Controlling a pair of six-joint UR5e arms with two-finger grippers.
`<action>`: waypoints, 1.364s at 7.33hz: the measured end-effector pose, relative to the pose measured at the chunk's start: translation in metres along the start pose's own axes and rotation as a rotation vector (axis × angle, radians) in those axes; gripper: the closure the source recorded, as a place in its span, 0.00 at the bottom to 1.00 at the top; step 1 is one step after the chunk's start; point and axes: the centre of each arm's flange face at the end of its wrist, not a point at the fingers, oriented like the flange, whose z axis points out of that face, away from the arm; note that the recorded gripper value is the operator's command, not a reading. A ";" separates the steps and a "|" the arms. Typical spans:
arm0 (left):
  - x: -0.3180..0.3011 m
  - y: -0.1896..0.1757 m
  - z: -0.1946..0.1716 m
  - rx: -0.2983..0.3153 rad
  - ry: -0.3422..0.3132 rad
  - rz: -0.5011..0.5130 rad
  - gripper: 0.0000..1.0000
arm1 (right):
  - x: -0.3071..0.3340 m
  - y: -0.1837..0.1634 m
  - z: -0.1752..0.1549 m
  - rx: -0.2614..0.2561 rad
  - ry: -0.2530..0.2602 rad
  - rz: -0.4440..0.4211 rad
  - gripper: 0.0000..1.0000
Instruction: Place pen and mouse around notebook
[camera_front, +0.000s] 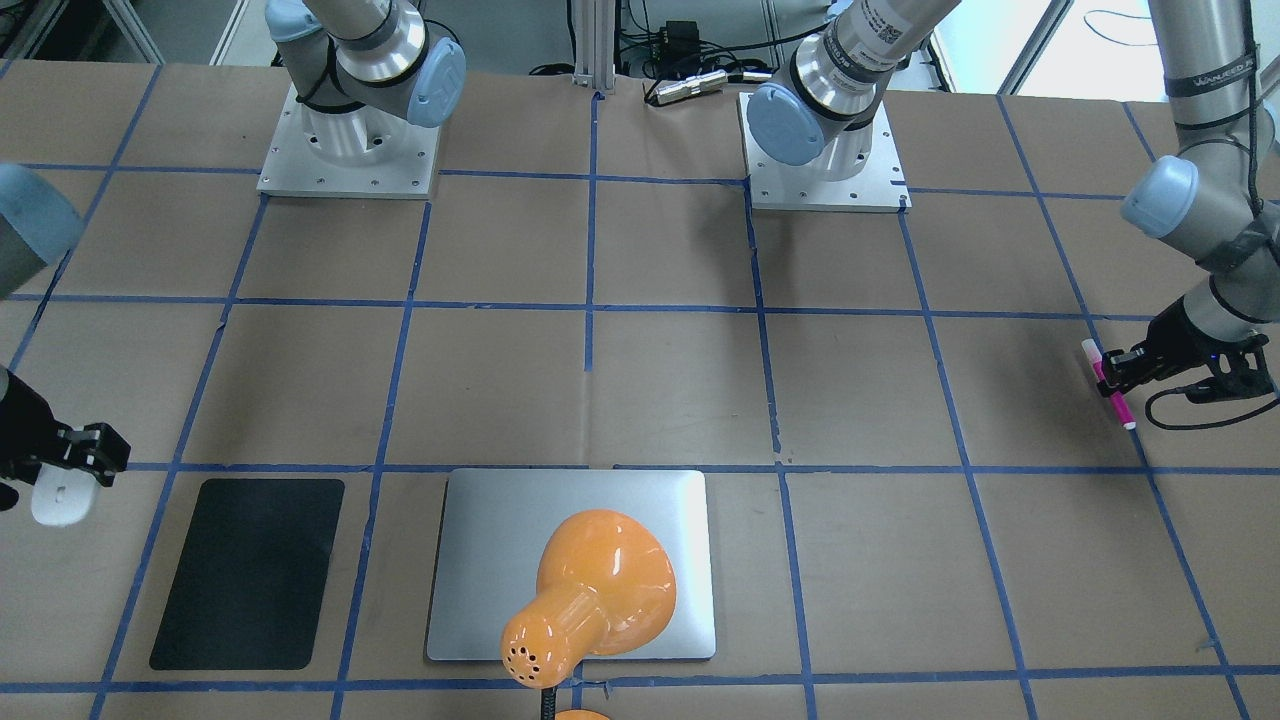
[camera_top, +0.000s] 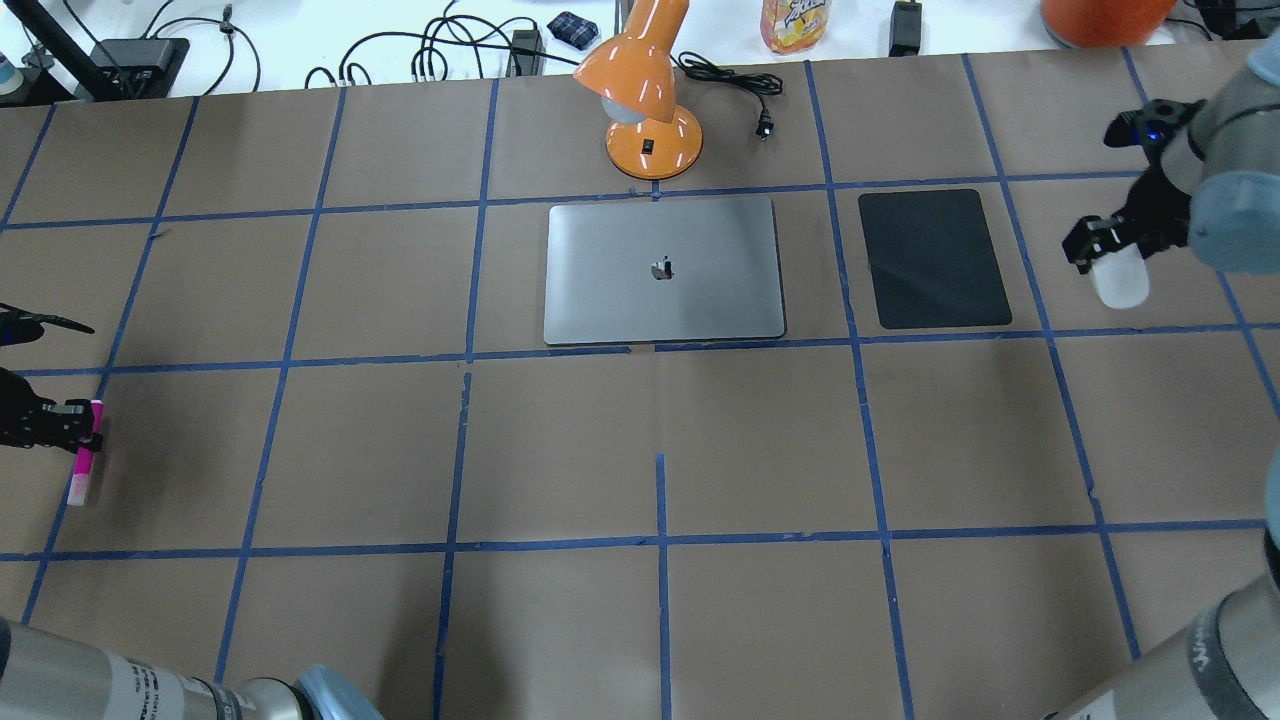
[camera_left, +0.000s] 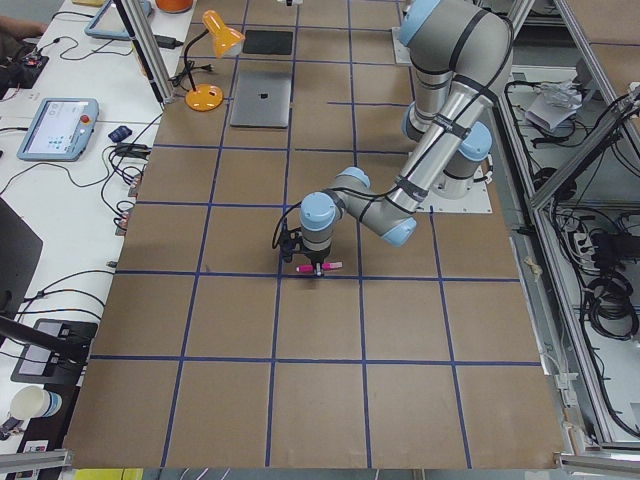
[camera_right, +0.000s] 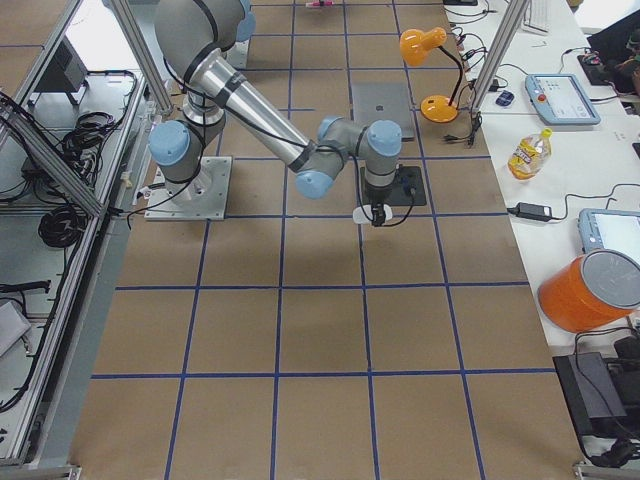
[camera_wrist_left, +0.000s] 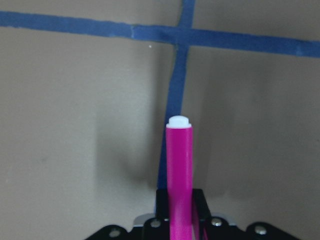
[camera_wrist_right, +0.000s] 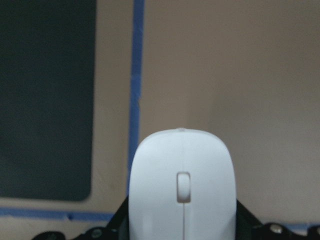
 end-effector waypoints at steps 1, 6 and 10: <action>0.024 -0.003 -0.020 -0.022 0.015 -0.039 1.00 | -0.036 -0.042 0.005 0.008 -0.005 0.011 0.56; 0.224 0.010 -0.094 -0.137 -0.032 -0.430 1.00 | -0.124 -0.079 0.075 -0.053 -0.042 0.118 0.45; 0.421 0.033 -0.072 -0.151 -0.042 -0.835 1.00 | -0.130 -0.073 0.078 -0.042 -0.071 0.122 0.00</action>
